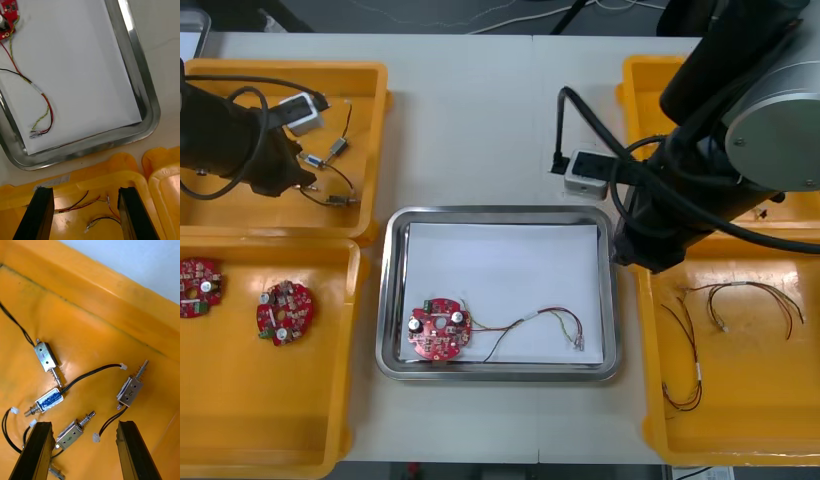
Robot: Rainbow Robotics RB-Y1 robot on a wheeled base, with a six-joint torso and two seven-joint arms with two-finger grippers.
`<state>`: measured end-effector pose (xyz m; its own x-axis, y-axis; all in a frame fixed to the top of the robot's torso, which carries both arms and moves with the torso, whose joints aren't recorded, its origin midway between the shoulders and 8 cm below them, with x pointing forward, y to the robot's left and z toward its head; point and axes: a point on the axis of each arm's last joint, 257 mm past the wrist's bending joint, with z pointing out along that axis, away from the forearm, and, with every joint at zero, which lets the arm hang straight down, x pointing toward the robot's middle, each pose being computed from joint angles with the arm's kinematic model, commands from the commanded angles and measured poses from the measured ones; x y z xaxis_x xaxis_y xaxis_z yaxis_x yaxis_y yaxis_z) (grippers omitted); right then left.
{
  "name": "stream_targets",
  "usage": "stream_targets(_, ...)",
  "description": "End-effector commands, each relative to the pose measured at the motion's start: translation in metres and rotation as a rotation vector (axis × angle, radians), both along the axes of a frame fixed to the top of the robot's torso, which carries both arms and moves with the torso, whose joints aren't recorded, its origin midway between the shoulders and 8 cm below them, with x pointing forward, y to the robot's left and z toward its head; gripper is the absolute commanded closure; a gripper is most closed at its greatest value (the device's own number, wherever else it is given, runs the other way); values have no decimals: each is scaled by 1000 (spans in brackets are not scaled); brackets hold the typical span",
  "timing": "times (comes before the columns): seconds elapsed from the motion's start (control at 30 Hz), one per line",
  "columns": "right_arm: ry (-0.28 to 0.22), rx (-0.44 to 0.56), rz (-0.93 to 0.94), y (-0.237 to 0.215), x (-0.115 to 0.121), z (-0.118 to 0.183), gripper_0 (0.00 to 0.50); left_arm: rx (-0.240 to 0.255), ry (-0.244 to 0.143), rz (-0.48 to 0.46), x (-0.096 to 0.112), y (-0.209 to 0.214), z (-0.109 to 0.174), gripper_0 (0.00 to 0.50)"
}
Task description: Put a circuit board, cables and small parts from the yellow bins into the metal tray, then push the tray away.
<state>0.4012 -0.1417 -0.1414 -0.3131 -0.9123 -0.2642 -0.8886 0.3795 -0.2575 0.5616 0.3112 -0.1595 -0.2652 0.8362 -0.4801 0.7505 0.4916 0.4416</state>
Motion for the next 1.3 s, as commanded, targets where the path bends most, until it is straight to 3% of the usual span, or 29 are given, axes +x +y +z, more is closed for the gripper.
stream_targets(0.03,-24,64,-148,-36,1,14,0,10,-58,-100,9,-8,19,0)
stream_targets(0.17,-22,118,-284,-55,0,18,0,-57,-28,-75,8,-4,11,0)
stream_targets(0.5,-34,246,-567,-86,9,33,0,-60,-35,-70,13,-4,18,0)
stream_targets(0.73,-66,266,-698,-108,16,40,0,-57,-44,-60,19,-2,25,0)
stream_targets(0.87,-90,243,-731,-125,23,42,0,-83,-7,-60,19,-4,26,0)
stream_targets(1.13,-71,241,-768,-141,41,51,0,-86,14,-66,21,-8,24,0)
stream_targets(1.3,-48,246,-798,-151,58,58,0,-105,57,-71,24,-15,18,0)
